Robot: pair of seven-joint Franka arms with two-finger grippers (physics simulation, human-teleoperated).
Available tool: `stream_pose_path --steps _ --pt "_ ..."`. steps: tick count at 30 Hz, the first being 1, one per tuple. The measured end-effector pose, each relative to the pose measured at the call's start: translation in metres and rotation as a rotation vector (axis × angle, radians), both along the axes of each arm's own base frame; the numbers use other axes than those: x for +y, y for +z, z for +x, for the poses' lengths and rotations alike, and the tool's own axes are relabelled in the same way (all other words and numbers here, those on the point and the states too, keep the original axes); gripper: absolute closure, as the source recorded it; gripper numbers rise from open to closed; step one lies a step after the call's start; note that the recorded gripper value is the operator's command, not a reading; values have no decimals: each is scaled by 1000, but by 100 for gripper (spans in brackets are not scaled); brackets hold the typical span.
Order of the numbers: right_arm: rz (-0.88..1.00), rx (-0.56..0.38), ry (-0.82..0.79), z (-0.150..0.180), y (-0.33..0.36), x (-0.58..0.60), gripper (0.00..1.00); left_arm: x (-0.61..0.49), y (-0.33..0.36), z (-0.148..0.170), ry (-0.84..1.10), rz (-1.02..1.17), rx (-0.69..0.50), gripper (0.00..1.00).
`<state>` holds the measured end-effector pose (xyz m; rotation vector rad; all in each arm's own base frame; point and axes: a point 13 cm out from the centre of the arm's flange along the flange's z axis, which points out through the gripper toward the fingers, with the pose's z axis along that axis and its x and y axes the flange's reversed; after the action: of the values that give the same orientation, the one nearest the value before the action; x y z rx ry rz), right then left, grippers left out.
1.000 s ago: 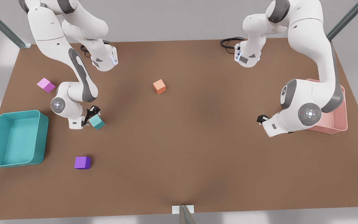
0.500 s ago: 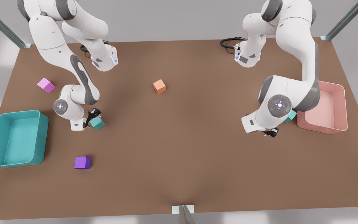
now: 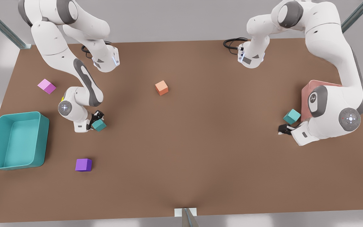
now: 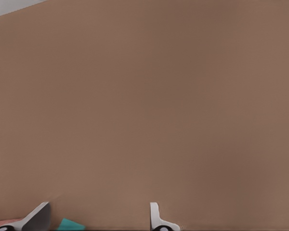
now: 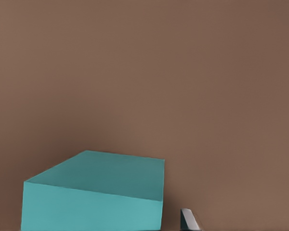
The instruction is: Stack the two blue cubes on top of each other
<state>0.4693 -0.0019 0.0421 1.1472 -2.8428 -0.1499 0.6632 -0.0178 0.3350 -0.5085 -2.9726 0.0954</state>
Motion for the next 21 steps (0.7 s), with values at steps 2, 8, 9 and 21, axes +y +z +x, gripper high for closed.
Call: stream_pose_path --steps 2,8,9,21 --pt "0 -3 -2 1 0 0 19 -24 -1 1 -90 46 -6 0" --pt "1 -10 -3 3 3 -1 44 -54 -16 14 -182 39 -39 0" --pt "1 -14 -3 4 6 -1 47 -54 -24 15 -193 45 -36 0" --pt "25 -193 133 93 228 68 54 -40 25 19 -217 68 -124 0"
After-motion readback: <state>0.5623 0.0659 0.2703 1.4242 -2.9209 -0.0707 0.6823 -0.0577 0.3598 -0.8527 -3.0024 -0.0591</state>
